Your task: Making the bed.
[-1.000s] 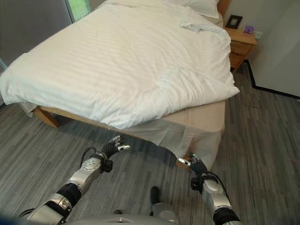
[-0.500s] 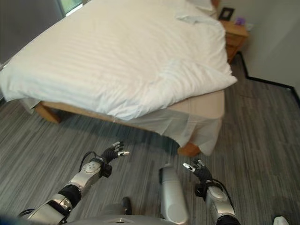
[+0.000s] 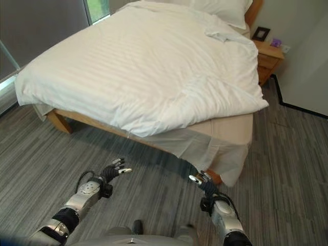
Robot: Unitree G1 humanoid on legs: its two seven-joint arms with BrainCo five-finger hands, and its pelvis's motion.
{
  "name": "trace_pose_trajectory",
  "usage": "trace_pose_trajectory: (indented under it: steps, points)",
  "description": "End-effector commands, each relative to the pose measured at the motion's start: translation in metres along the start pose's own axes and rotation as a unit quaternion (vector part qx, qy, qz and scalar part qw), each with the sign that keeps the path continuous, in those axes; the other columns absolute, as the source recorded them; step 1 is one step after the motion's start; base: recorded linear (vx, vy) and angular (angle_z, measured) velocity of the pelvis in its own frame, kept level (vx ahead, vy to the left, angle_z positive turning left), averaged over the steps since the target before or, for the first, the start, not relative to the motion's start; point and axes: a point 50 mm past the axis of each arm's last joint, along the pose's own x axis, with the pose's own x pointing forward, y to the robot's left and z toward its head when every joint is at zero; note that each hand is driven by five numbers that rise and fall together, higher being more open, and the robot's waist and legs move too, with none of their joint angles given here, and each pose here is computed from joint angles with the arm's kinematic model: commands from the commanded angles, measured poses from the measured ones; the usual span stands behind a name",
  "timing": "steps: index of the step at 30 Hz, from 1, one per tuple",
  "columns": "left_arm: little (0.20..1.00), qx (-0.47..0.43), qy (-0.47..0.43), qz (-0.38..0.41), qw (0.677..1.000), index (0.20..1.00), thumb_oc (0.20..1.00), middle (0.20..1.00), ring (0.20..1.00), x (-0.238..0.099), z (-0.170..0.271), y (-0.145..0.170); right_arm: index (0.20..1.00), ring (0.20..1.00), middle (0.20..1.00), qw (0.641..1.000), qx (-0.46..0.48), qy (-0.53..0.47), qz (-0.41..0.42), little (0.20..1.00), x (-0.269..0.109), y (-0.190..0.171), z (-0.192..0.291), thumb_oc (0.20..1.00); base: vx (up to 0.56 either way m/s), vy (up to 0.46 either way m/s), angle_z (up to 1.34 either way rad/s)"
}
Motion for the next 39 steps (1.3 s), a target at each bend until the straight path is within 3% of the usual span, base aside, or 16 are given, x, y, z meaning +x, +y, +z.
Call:
trace_pose_trajectory:
  steps: [1,7,15,31,39]
  points:
    - [1.000,-0.050,-0.054,0.008,0.997,1.000,1.000,1.000,1.000,0.012,0.029,-0.006,1.000,1.000,1.000,0.996,-0.061,-0.071,-0.001,1.000,0.004,-0.019,0.047,1.000,-0.05,-0.638,-0.03]
    - [1.000,-0.071,-0.052,-0.022,0.996,1.000,1.000,1.000,1.000,0.014,0.027,-0.027,1.000,1.000,1.000,0.997,-0.056,-0.043,-0.035,1.000,-0.012,-0.047,0.029,1.000,-0.08,-0.317,0.89]
    - [1.000,-0.085,-0.031,-0.030,0.995,1.000,1.000,1.000,1.000,0.013,0.013,-0.041,1.000,1.000,1.000,0.997,-0.059,-0.053,-0.017,1.000,-0.007,-0.033,0.033,1.000,0.04,-0.134,0.06]
    - [1.000,-0.093,-0.045,0.010,0.995,1.000,1.000,1.000,1.000,0.013,0.021,-0.019,1.000,1.000,1.000,0.989,-0.065,-0.129,0.033,1.000,0.011,0.008,0.078,1.000,0.22,0.025,-0.18]
    - [1.000,-0.059,-0.085,0.017,0.995,1.000,1.000,1.000,1.000,0.011,0.041,-0.004,1.000,1.000,1.000,0.980,-0.072,-0.181,0.029,1.000,0.003,0.005,0.101,1.000,0.28,-0.006,0.14]
